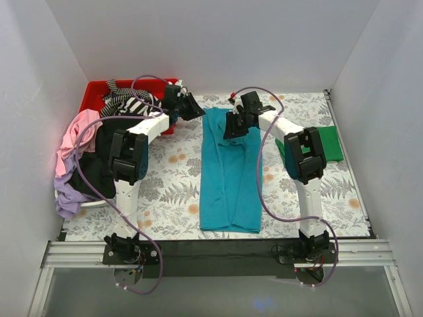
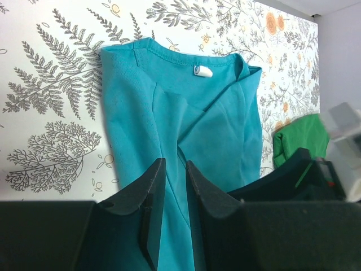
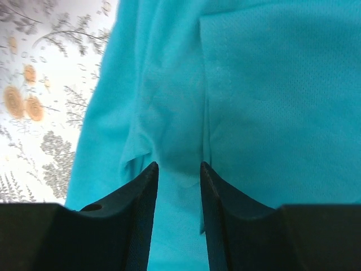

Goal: Fold and stack the t-shirts
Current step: Fold the tshirt

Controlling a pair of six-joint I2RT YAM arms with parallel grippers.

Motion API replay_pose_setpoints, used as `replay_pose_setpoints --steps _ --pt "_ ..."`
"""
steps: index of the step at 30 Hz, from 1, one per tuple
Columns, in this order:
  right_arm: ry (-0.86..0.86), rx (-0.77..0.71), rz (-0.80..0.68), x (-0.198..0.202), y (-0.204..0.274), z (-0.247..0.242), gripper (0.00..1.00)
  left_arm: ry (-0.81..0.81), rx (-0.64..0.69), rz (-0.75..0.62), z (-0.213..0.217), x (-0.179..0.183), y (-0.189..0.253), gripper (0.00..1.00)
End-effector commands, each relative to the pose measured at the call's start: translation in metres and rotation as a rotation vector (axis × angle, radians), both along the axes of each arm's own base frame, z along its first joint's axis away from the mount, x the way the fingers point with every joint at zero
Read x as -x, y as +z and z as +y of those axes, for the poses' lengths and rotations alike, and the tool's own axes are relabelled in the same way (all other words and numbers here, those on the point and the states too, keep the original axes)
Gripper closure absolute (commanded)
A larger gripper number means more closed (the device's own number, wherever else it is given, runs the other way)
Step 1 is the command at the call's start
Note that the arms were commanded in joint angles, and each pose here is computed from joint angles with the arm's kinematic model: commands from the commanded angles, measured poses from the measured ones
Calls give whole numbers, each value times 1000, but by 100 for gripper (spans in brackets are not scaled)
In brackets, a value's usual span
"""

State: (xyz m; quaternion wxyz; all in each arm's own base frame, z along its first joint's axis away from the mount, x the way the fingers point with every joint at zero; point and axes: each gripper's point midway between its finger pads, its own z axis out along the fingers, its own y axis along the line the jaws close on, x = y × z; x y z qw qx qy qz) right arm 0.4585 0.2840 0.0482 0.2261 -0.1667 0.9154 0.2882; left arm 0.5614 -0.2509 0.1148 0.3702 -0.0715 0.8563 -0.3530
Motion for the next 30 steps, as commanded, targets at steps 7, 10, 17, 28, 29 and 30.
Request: replay_pose_setpoints --steps 7,10,17,28,29,30 --pt "-16 -59 -61 11 47 1 59 -55 42 -7 -6 11 17 80" --pt "-19 -70 -27 26 41 0 60 -99 73 0 -13 16 15 80" --pt "-43 -97 -28 34 38 -3 62 -159 124 41 -26 12 -8 81" --pt "-66 -134 8 19 12 10 60 -106 78 80 -17 16 -38 81" --pt "-71 -139 14 18 12 11 60 -103 75 77 -16 15 -38 81" --pt "-72 -137 14 17 10 11 60 -105 72 80 -16 17 -38 81"
